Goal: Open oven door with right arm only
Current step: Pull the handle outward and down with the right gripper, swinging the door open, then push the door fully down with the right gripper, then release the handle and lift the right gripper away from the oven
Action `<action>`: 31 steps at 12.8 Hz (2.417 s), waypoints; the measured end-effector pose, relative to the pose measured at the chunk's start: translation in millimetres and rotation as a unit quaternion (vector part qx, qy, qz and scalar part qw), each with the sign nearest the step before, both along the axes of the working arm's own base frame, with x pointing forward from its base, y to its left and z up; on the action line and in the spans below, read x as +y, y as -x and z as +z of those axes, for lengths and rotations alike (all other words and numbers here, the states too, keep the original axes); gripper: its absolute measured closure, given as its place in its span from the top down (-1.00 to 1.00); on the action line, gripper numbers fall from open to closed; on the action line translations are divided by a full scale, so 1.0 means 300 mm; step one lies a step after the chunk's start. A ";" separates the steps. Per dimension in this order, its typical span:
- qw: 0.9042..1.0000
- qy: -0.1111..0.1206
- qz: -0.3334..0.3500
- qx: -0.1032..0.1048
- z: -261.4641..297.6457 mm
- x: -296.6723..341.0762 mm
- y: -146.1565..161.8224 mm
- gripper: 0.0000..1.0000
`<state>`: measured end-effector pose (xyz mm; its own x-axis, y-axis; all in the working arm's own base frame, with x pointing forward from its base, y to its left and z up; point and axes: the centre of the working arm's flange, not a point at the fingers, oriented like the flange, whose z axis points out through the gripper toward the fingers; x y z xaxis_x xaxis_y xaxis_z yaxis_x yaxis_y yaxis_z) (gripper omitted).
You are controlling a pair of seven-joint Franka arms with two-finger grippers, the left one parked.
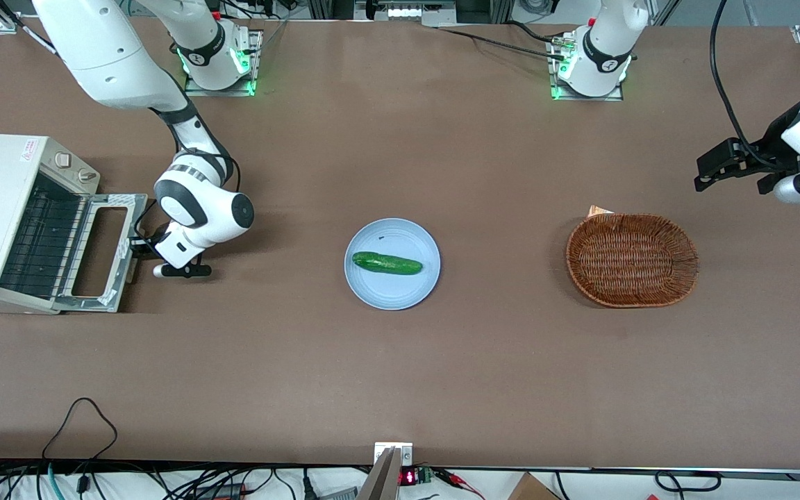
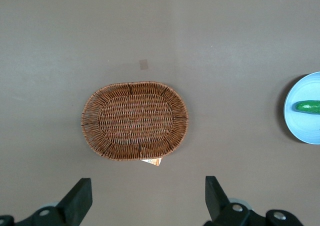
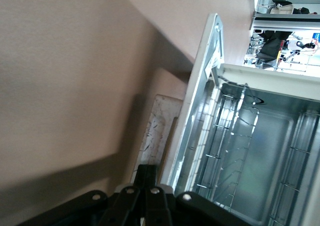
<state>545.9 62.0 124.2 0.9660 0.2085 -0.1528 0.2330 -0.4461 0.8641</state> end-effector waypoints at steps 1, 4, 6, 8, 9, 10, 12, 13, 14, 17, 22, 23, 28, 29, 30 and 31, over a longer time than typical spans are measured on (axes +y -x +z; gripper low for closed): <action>1.000 0.000 0.000 0.002 -0.014 0.001 -0.002 -0.97; 1.000 0.000 0.000 0.008 -0.052 0.001 -0.005 -0.98; 1.000 0.001 -0.001 0.010 -0.064 0.000 -0.006 -0.97; 1.000 0.001 -0.001 0.011 -0.070 0.000 -0.007 -0.97; 1.000 0.001 -0.001 0.010 -0.071 0.000 -0.008 -0.97; 1.000 0.000 -0.002 0.010 -0.071 0.000 -0.009 -0.97; 1.000 0.000 -0.004 0.008 -0.070 0.000 -0.010 -0.97; 1.000 0.000 -0.004 0.007 -0.070 0.000 -0.010 -0.97; 1.000 -0.001 -0.006 0.005 -0.070 0.000 -0.010 -0.97; 1.000 -0.010 -0.023 -0.015 -0.068 -0.001 -0.015 -0.98; 0.996 -0.042 -0.067 -0.036 -0.025 0.039 -0.061 -0.98; 0.995 -0.051 -0.073 -0.039 -0.013 0.064 -0.071 -0.98; 0.979 -0.117 -0.159 -0.052 0.223 0.169 -0.175 -0.98; 0.974 -0.133 -0.179 -0.046 0.295 0.187 -0.199 -0.98; 0.968 -0.148 -0.199 -0.038 0.369 0.200 -0.223 -0.98; 0.963 -0.165 -0.212 -0.025 0.442 0.210 -0.246 -0.98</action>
